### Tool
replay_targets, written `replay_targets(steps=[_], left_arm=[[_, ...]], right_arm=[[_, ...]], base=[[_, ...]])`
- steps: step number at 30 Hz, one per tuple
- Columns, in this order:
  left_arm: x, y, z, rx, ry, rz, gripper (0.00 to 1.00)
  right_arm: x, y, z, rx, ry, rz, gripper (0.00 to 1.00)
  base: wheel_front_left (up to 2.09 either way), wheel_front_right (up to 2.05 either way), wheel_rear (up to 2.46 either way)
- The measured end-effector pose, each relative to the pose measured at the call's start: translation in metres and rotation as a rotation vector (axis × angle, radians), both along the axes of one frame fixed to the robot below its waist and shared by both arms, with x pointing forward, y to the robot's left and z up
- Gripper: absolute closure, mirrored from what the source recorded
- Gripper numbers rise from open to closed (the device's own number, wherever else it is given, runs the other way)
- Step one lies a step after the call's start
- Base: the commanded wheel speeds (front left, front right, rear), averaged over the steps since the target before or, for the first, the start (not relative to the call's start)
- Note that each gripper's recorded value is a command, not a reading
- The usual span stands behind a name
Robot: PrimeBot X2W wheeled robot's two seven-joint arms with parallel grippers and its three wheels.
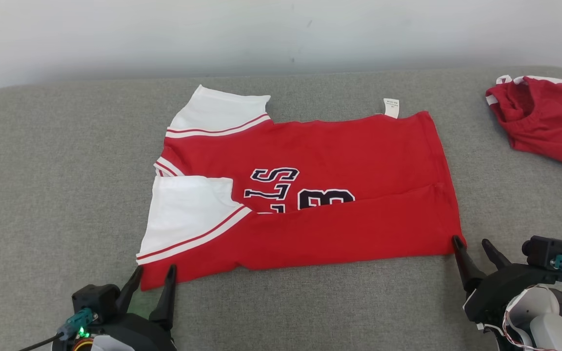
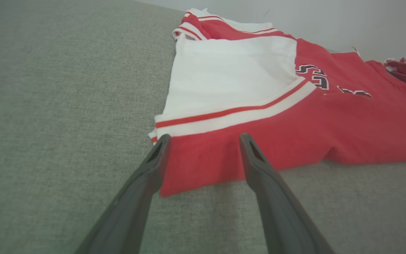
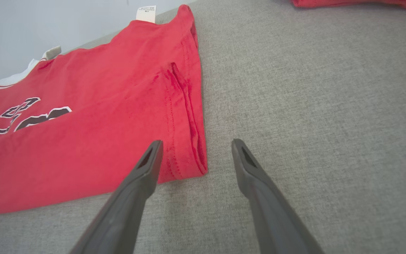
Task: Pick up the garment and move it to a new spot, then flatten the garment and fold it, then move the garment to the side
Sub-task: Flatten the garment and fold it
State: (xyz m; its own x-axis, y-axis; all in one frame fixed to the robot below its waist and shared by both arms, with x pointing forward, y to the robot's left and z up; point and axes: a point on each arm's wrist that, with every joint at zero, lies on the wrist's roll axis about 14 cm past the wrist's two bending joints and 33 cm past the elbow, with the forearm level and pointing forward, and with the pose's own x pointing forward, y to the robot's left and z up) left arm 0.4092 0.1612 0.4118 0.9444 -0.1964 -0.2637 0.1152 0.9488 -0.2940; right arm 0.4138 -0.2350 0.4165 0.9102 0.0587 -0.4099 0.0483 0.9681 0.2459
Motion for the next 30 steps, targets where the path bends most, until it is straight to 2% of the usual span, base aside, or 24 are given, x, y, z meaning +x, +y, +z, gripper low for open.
replay_targets(steps=[10,11,12,13,14,15,16,24,30], left_arm=[[-0.006,0.005,-0.029,0.002,0.094,0.038,0.00],[-0.006,0.005,-0.031,-0.002,0.104,0.045,0.00],[-0.005,0.005,-0.032,-0.002,0.109,0.043,0.00],[-0.004,0.005,-0.033,-0.005,0.113,0.044,0.10],[-0.002,0.005,-0.033,-0.014,0.115,0.049,0.55],[-0.001,0.005,-0.033,-0.016,0.116,0.048,0.73],[-0.001,0.005,-0.033,-0.014,0.116,0.048,1.00],[-0.002,0.004,-0.015,-0.052,0.062,0.057,1.00],[-0.020,0.001,-0.011,-0.074,0.049,0.069,1.00]], right_arm=[[0.005,0.006,-0.019,-0.021,0.041,0.009,0.00],[0.007,0.007,-0.020,-0.018,0.039,0.008,0.44],[0.008,0.008,-0.021,-0.015,0.042,0.008,0.80],[0.009,0.010,-0.022,-0.013,0.043,0.011,1.00],[0.011,0.012,-0.023,-0.011,0.043,0.013,1.00],[0.011,0.015,-0.023,-0.009,0.044,0.019,1.00],[0.012,0.018,-0.023,-0.007,0.040,0.023,1.00],[0.008,0.023,-0.003,0.022,-0.043,0.022,1.00],[-0.014,0.025,0.002,0.035,-0.059,0.029,1.00]], base=[[0.00,0.00,0.00],[0.00,0.00,0.00],[0.00,0.00,0.00],[0.00,0.00,0.00],[0.00,0.00,0.00],[0.00,0.00,0.00],[0.00,0.00,0.00],[0.00,0.00,0.00],[0.00,0.00,0.00]])
